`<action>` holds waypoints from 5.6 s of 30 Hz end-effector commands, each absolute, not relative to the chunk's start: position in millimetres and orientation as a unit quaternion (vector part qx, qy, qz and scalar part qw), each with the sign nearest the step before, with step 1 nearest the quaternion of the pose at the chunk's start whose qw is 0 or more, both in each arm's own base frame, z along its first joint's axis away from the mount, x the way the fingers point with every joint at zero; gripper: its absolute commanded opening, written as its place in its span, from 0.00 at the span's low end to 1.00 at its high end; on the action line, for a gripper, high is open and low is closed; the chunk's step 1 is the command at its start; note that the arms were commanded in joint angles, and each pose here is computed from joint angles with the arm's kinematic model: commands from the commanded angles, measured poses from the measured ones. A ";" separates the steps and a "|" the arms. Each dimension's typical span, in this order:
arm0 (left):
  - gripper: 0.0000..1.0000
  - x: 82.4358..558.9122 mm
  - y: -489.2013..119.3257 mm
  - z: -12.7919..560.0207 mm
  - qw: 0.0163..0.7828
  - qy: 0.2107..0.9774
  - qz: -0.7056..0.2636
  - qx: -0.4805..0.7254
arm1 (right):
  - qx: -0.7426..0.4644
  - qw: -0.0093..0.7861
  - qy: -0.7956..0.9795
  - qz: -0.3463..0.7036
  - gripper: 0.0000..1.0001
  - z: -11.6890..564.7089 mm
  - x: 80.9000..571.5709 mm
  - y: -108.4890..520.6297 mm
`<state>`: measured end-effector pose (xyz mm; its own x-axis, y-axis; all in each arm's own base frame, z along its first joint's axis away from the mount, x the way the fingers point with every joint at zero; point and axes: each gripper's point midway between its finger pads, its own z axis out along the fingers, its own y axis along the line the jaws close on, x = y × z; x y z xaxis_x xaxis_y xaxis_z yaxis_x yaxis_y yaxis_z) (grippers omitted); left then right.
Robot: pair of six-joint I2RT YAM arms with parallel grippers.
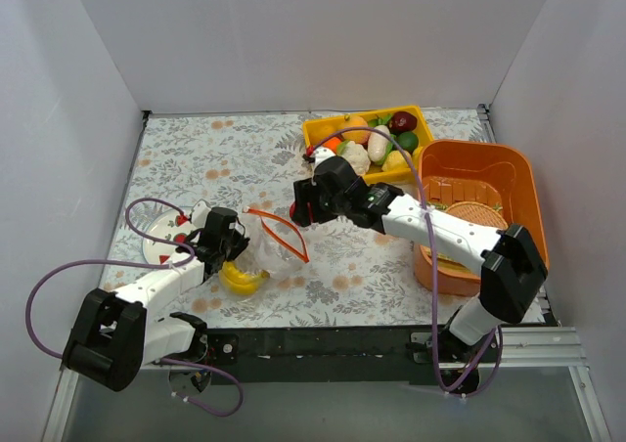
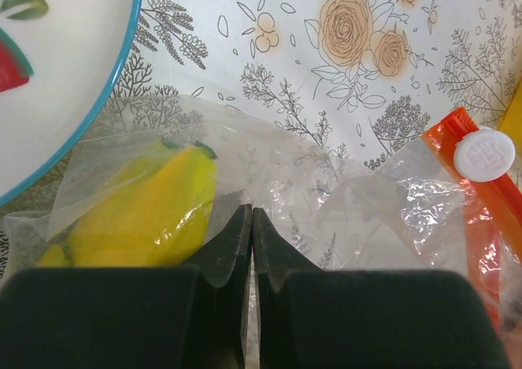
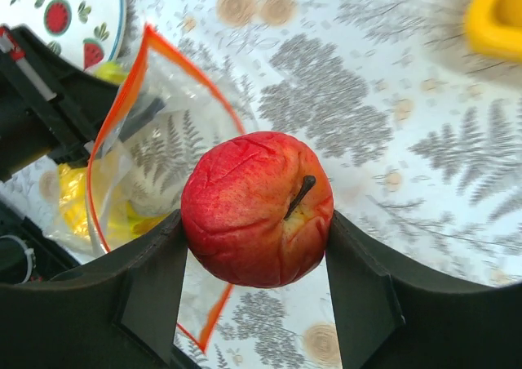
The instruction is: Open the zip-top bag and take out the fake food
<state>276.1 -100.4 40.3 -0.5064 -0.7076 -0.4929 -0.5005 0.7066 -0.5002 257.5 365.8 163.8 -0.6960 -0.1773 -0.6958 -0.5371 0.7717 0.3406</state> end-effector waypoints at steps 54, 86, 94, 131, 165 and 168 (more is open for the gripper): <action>0.47 282.4 -90.6 165.9 0.420 0.830 -0.165 -0.328 | 0.015 0.463 0.886 0.009 0.71 226.2 545.1 131.9; 0.55 197.5 -66.5 76.9 0.255 0.802 -0.108 -0.529 | -0.369 0.119 0.781 0.490 0.45 117.8 198.4 448.3; 0.46 205.8 -74.6 63.8 0.254 0.806 -0.124 -0.520 | -0.401 0.097 0.772 0.484 0.62 88.6 171.4 440.4; 0.00 244.8 -59.5 70.4 0.321 0.811 -0.069 -0.484 | -0.406 0.213 0.765 0.452 0.19 123.3 164.2 417.1; 0.00 382.7 -56.4 134.8 0.441 0.828 -0.187 -0.292 | -0.405 0.323 0.705 0.484 0.19 235.0 178.2 367.2; 0.00 389.8 -55.8 136.4 0.445 0.828 -0.189 -0.284 | -0.416 0.327 0.682 0.504 0.19 252.8 169.9 367.6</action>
